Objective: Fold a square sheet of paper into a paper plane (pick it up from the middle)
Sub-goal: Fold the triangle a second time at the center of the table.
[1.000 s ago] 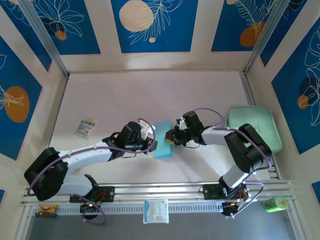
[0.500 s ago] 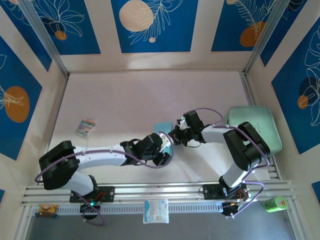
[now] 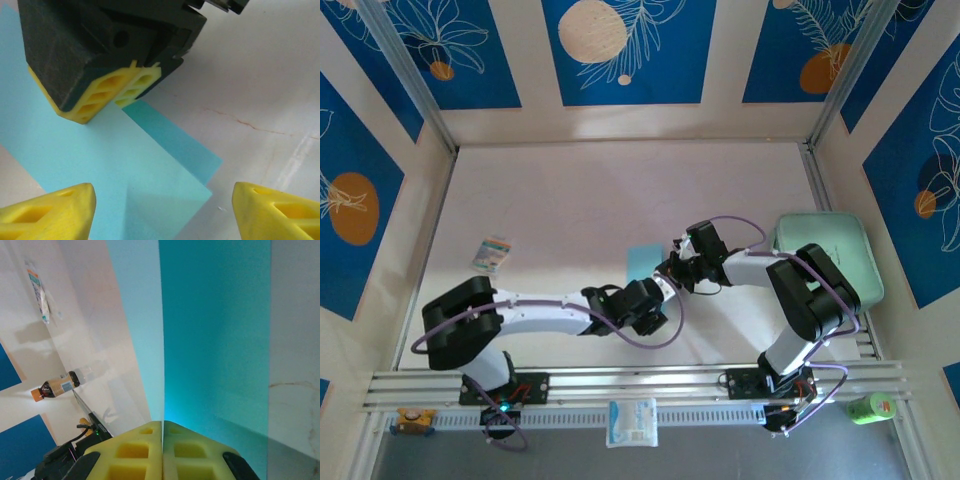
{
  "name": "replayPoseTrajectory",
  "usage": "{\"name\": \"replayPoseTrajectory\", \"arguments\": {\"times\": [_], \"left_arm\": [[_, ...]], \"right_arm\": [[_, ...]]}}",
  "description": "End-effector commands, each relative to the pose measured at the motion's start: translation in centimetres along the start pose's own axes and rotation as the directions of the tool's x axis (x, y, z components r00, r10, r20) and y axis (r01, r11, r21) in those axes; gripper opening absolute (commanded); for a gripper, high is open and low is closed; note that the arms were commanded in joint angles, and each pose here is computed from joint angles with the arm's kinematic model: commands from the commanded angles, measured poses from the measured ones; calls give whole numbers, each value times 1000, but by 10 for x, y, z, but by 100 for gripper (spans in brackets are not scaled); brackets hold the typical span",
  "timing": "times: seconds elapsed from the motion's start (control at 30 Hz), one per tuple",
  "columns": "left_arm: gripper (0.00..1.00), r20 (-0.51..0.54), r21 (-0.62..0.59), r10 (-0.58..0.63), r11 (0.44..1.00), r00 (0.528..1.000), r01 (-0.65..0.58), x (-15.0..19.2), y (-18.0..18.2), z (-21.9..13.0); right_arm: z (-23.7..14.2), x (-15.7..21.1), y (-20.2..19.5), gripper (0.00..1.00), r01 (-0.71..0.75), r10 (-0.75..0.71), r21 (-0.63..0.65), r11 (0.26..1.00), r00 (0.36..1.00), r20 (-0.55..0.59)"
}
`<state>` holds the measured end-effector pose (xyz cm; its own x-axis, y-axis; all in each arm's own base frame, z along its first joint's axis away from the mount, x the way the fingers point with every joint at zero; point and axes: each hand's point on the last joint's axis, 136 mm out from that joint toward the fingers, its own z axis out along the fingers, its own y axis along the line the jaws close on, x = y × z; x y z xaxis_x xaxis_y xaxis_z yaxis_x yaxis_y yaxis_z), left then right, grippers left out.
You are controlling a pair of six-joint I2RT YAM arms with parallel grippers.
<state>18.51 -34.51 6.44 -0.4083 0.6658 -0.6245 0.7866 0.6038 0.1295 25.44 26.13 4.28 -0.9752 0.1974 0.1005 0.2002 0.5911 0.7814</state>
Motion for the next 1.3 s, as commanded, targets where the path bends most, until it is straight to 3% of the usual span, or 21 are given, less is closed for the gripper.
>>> {"name": "replayPoseTrajectory", "arguments": {"times": [0.0, 0.1, 0.3, 0.5, 0.67, 0.93, 1.07, 1.13, 1.27], "left_arm": [[69, 0, -40, 36, 999, 999, -36, -9, 3, 1], [59, -3, -30, 39, 999, 999, -39, -11, 0, 4], [26, 2, -25, 26, 999, 1000, -26, -12, -1, 3], [6, 0, -21, 23, 1000, 1000, -23, -13, -2, 3], [0, 4, -6, 13, 1000, 1000, -13, -14, -4, 1], [0, 8, 49, -33, 998, 999, 32, -17, -9, -1], [0, 1, 158, -140, 978, 990, 139, -21, -12, 0], [0, -6, 225, -191, 956, 982, 188, -25, -15, 0], [0, -19, 329, -288, 903, 958, 278, -35, -17, -1]], "right_arm": [[0, 1, 2, 7, -20, 20, -5, 1000, 1000, -24], [0, 1, 3, 7, -19, 19, -5, 1000, 1000, -23], [-1, 2, -1, 8, -25, 25, 5, 1000, 1000, -18], [-2, 2, -1, 8, -26, 26, 8, 1000, 1000, -18], [-3, 1, 1, 10, -20, 20, 8, 1000, 1000, -15], [-10, 1, 0, 17, -16, 15, 27, 1000, 1000, 6], [-28, -1, -2, 26, -7, 3, 68, 998, 998, 63], [-41, -3, -8, 36, -20, 7, 110, 994, 993, 115], [-71, -4, -16, 42, -40, 11, 135, 990, 978, 210]]}}
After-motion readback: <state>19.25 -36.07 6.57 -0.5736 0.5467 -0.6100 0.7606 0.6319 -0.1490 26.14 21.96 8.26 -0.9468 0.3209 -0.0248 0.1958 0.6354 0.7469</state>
